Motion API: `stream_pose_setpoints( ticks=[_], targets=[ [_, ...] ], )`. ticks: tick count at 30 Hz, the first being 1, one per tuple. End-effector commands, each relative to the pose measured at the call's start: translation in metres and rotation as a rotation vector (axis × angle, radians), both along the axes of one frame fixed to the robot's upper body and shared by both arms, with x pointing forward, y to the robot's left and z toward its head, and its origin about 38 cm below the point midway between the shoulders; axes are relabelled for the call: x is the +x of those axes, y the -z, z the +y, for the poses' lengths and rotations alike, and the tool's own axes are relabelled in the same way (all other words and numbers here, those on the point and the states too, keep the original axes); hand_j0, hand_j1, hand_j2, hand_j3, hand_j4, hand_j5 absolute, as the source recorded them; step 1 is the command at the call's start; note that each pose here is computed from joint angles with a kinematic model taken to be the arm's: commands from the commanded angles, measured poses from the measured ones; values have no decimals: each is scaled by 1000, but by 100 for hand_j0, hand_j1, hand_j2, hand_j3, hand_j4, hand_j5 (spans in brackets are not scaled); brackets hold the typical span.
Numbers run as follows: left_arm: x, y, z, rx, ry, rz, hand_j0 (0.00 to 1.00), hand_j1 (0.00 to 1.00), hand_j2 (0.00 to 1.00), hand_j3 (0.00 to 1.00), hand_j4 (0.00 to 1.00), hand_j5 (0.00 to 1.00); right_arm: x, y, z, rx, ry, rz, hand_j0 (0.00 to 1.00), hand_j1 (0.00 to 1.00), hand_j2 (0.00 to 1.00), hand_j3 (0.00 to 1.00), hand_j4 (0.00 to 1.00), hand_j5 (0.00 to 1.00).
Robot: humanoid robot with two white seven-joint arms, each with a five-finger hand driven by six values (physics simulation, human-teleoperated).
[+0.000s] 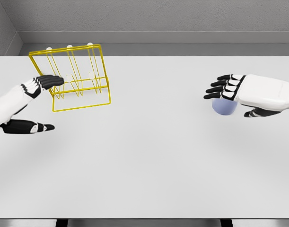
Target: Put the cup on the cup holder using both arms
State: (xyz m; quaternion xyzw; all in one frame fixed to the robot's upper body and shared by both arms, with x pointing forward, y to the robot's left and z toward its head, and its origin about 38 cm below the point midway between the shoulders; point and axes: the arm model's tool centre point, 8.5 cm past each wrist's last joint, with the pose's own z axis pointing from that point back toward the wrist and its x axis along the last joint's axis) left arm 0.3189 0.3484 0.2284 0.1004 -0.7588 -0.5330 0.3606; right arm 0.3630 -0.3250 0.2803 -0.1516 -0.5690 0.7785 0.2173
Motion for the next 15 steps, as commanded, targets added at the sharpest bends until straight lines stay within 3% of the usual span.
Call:
stream_pose_setpoints(
  ticks=[1,3,8,10,11,13,15],
  targets=[
    [-1,3,-2,-8,4,9,100,100,100,100,100,100,0,1,0,3,2,5,100,100,100,100,100,100],
    [0,2,-2,-8,3,6,100,100,100,100,100,100,1,-2,1,7,-1,-4,100,100,100,100,100,100],
    [1,-1,-1,-9,0,-4,100,100,100,100,100,100,5,8,-7,-5,27,33,100,100,100,100,100,100],
    [1,-1,0,-10,-1,-2,100,100,100,100,100,100,18,3,-12,-35,51,28,100,100,100,100,100,100],
    [1,1,0,-13,-2,4,100,100,100,100,100,100,27,5,-8,-97,48,63,100,100,100,100,100,100],
    [-1,5,-2,-13,1,16,100,100,100,100,100,100,42,10,1,-152,43,105,100,100,100,100,100,100],
    [-3,11,-4,-23,3,29,100,100,100,100,100,100,52,3,5,-147,46,89,100,100,100,100,100,100]
  ],
)
